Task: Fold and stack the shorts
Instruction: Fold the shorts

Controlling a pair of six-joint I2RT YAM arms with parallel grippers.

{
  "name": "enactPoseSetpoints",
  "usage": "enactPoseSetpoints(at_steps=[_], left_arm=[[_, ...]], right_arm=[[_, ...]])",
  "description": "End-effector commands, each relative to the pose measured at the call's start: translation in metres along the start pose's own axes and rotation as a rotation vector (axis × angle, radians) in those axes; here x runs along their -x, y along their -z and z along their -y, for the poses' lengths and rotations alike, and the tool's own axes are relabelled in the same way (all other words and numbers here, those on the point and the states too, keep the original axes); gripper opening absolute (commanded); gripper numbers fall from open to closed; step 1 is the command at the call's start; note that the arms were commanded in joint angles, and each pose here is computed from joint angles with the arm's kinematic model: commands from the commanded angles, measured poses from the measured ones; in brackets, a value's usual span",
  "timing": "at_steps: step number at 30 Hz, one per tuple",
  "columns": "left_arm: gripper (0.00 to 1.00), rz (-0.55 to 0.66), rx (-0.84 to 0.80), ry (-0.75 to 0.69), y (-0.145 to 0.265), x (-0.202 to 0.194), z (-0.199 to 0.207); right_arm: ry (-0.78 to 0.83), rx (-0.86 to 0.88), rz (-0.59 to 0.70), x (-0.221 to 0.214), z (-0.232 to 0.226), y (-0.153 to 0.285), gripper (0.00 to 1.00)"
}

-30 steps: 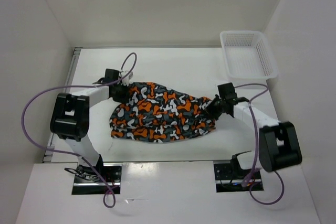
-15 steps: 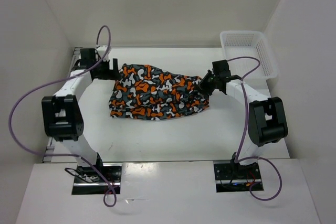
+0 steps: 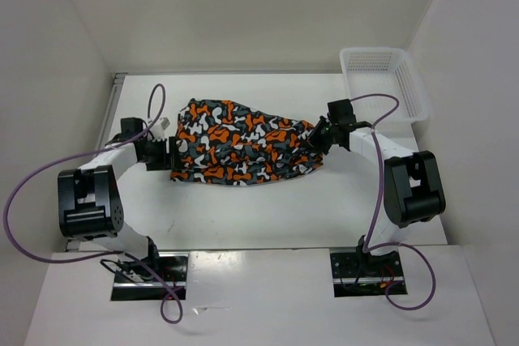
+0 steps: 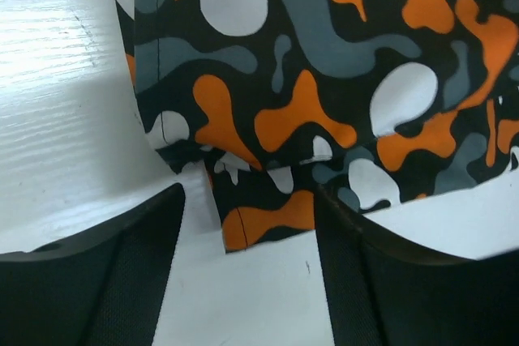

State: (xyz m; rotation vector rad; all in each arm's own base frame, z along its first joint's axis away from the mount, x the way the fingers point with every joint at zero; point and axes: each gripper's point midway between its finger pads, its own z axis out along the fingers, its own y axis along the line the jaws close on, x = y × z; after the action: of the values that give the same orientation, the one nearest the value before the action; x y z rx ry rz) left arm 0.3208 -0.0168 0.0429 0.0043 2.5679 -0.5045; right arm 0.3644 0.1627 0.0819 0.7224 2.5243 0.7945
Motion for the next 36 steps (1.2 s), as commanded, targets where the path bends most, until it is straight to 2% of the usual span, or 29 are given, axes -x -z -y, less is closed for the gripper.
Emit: enactPoseSetpoints(at_steps=[1, 3, 4, 6, 8, 9, 11, 12, 15, 19, 20, 22, 23, 30, 34, 36], left_arm=[[0.69, 0.06, -0.045, -0.033, -0.008, 0.018, 0.003], [0.6, 0.042, -0.037, -0.024, -0.015, 0.014, -0.002], [0.49, 0.042, -0.037, -0.024, -0.017, 0.014, -0.003], [0.37, 0.052, -0.037, -0.029, -0.016, 0.019, -0.003], [0.3, 0.062, -0.022, -0.034, -0.015, 0.024, -0.005], [0.34, 0.071, -0.011, -0.038, -0.014, 0.029, -0.006], [0.57, 0.071, -0.011, -0.038, -0.015, 0.031, -0.007], [0.63, 0.07, -0.021, -0.038, -0.017, 0.031, -0.007], [0.64, 0.071, -0.027, -0.05, -0.024, 0.033, -0.005], [0.46, 0.07, -0.039, -0.072, -0.03, 0.038, 0.001], [0.25, 0.08, -0.027, -0.076, -0.029, 0.043, -0.001], [0.04, 0.07, 0.0, -0.071, -0.022, 0.045, -0.003], [0.0, 0.078, 0.001, -0.075, -0.017, 0.049, 0.0], [0.0, 0.242, -0.011, -0.154, 0.059, 0.099, 0.037], [0.0, 0.282, -0.056, -0.152, 0.093, 0.094, 0.051], [0.0, 0.275, -0.069, -0.15, 0.1, 0.08, 0.058]], right_arm=[[0.042, 0.057, 0.033, 0.005, -0.013, 0.012, 0.15], [0.042, 0.057, 0.033, 0.005, -0.013, 0.012, 0.15], [0.045, 0.063, 0.039, 0.006, -0.015, 0.012, 0.15], [0.042, 0.061, 0.025, 0.002, -0.012, 0.011, 0.15], [0.042, 0.061, 0.025, 0.002, -0.012, 0.011, 0.15], [0.045, 0.068, 0.031, 0.003, -0.014, 0.014, 0.15], [0.054, 0.068, 0.031, 0.003, -0.014, 0.014, 0.15], [0.054, 0.074, 0.024, 0.002, -0.015, 0.014, 0.15], [0.051, 0.067, 0.018, -0.001, -0.011, 0.013, 0.15], [0.051, 0.067, 0.018, -0.001, -0.011, 0.013, 0.15], [0.049, 0.061, 0.013, -0.003, -0.008, 0.012, 0.15], [0.049, 0.061, 0.013, -0.003, -0.008, 0.012, 0.15], [0.049, 0.061, 0.013, -0.003, -0.008, 0.012, 0.15], [0.099, 0.101, 0.038, 0.006, -0.032, 0.036, 0.15], [0.124, 0.112, 0.041, 0.004, -0.036, 0.058, 0.15], [0.136, 0.118, 0.035, -0.005, -0.032, 0.07, 0.15]])
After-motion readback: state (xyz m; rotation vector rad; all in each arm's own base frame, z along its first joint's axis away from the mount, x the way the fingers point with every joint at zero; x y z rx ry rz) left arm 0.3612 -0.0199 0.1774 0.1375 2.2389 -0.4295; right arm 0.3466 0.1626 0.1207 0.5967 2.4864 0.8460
